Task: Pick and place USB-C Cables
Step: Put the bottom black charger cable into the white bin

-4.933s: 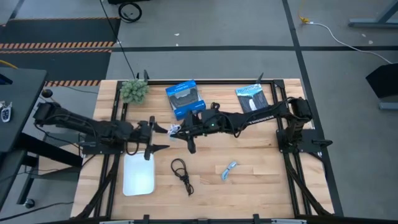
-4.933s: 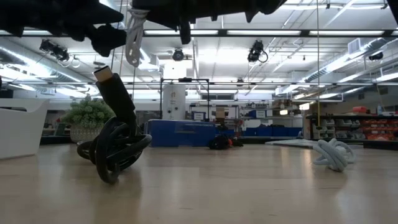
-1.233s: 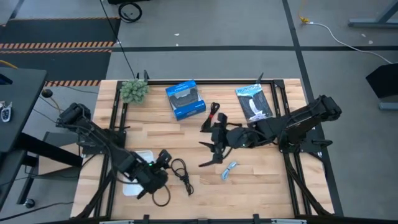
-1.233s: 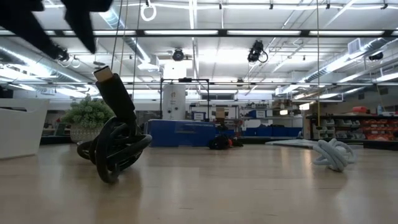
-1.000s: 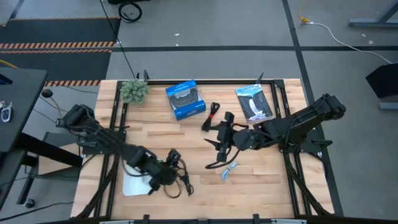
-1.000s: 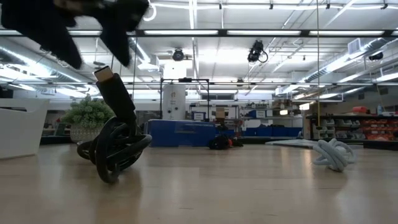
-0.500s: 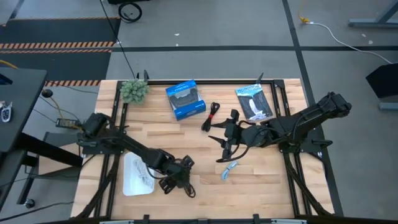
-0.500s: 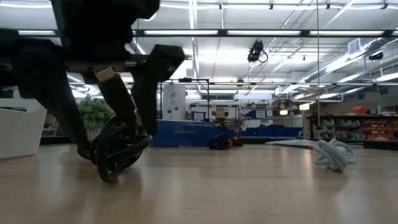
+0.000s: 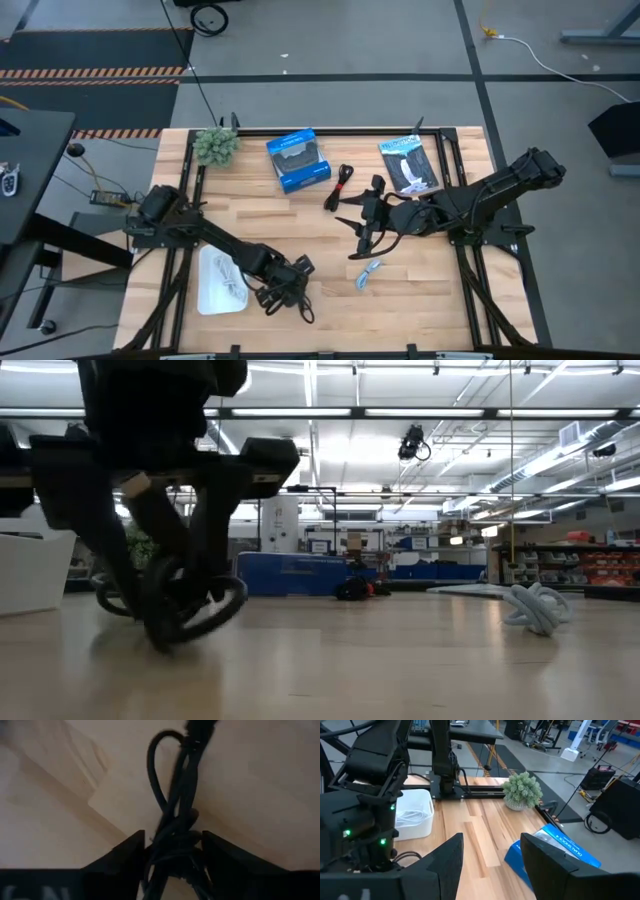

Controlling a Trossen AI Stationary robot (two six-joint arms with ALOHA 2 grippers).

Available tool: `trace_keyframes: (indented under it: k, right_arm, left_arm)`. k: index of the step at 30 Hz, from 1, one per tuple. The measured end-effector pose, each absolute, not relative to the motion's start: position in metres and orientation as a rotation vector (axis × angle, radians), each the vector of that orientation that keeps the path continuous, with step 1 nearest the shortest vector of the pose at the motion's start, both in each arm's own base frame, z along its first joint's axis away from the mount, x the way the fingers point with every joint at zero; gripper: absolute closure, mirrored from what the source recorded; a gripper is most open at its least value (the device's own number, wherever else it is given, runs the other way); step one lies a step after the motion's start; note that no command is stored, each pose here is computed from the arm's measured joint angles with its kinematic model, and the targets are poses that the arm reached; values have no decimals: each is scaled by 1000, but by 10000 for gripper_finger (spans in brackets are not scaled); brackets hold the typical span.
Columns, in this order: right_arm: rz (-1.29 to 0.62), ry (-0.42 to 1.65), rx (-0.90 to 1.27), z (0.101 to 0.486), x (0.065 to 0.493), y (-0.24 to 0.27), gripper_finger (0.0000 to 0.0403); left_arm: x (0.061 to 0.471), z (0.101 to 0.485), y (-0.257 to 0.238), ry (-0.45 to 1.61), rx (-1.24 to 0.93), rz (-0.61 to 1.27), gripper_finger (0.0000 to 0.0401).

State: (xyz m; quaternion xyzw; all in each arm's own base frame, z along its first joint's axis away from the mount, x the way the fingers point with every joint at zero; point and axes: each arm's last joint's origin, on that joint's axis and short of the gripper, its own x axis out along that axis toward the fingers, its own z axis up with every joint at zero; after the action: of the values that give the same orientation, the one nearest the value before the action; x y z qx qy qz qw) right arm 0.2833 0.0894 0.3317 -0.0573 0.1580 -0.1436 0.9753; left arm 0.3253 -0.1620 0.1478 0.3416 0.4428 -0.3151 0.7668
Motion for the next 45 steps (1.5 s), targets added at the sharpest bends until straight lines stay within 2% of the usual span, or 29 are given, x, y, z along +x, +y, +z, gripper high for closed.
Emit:
trace_keyframes:
  k: [3, 5, 13, 22, 26, 30, 34, 37, 40, 45]
  right_arm:
    - [-290, 317, -114, 332, 283, 89, 199]
    - [-289, 316, -120, 332, 283, 89, 199]
    - [-285, 305, -133, 333, 284, 90, 199]
    - [-238, 310, -147, 333, 284, 91, 199]
    - [-236, 309, -148, 333, 284, 91, 199]
    - [-231, 288, -147, 336, 285, 91, 199]
    - [-219, 268, -139, 338, 287, 89, 199]
    - [-206, 269, -134, 338, 287, 88, 199]
    - [-206, 272, -131, 337, 288, 88, 199]
    - [-206, 275, -123, 336, 287, 88, 199]
  left_arm:
    - [321, 155, -162, 967, 738, -685, 260]
    - [319, 164, -164, 946, 728, -660, 272]
    - [277, 233, -165, 870, 712, -576, 280]
    - [205, 289, -148, 934, 424, -406, 280]
    - [175, 282, -152, 920, 430, -370, 280]
    - [151, 267, -156, 950, 542, -370, 280]
    - [135, 248, -157, 1016, 715, -463, 280]
    - [129, 232, -154, 1059, 767, -497, 275]
    - [126, 222, -153, 1086, 783, -494, 251]
    - [131, 222, -160, 1083, 841, -527, 186]
